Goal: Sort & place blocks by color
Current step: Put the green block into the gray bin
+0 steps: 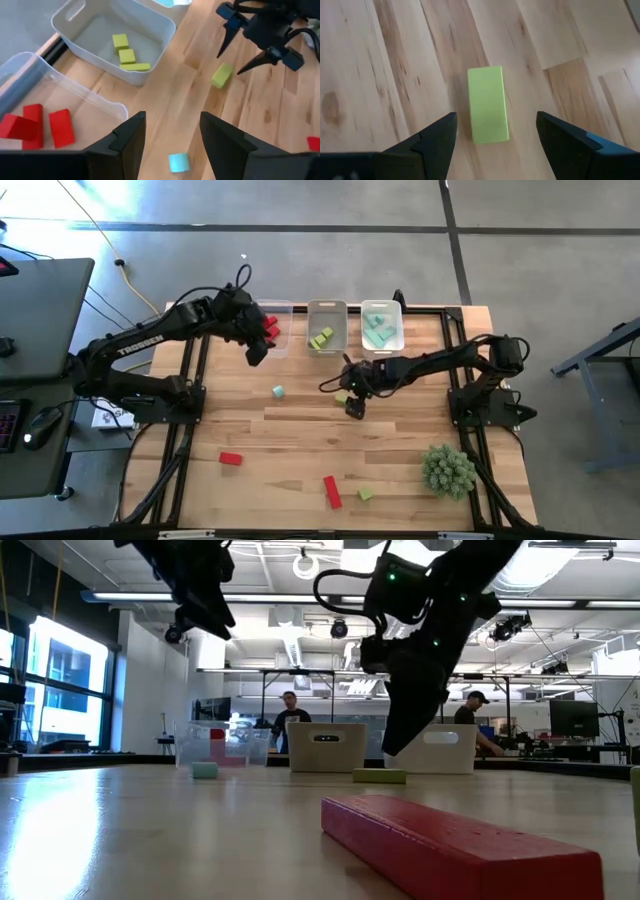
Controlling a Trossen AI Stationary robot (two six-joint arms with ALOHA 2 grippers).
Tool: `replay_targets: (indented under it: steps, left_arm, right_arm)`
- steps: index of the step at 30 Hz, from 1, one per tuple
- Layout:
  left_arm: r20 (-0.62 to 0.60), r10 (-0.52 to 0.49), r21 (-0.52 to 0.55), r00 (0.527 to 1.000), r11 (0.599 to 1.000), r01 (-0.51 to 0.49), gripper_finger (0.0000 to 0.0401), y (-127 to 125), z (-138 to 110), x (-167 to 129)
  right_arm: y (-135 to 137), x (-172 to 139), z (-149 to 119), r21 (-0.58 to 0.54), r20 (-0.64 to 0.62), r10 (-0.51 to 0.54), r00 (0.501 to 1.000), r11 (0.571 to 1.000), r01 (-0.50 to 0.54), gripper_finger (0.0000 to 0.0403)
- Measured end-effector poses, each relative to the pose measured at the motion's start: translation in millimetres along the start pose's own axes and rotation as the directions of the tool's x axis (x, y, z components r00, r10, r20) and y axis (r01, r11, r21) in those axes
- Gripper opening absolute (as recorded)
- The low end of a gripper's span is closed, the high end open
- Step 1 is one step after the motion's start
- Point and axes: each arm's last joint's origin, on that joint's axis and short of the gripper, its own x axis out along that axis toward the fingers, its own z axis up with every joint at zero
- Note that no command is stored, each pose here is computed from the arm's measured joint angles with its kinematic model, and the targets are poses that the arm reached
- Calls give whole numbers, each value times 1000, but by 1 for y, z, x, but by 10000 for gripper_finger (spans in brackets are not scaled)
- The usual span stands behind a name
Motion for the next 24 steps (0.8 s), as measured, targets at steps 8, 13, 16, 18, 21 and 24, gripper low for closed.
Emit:
replay_targets:
  steps: [8,13,16,18,21,24]
  left_arm:
    - [-28,-15,2,999,1000,15,175,-6,-3,1]
    - [-28,-15,-1,1000,1000,15,175,-7,-3,1]
    - [-24,-15,0,1000,1000,15,175,-7,-2,1]
    - [-24,-15,0,1000,1000,15,175,-7,-2,1]
    - [-23,-2,0,1000,1000,2,175,-6,-2,1]
    - [-20,44,1,999,999,-44,175,-5,-2,1]
  right_arm:
    - [-1,6,-6,-45,41,11,999,999,-9,261]
    - [-2,11,-12,-62,52,14,999,998,-11,261]
    - [-4,13,-17,-62,38,11,999,998,-9,261]
    - [-4,14,-18,-61,42,13,999,998,-10,261]
    - [-4,16,-19,-66,41,13,999,998,-11,261]
    - [-3,24,-20,-67,29,33,999,997,-31,261]
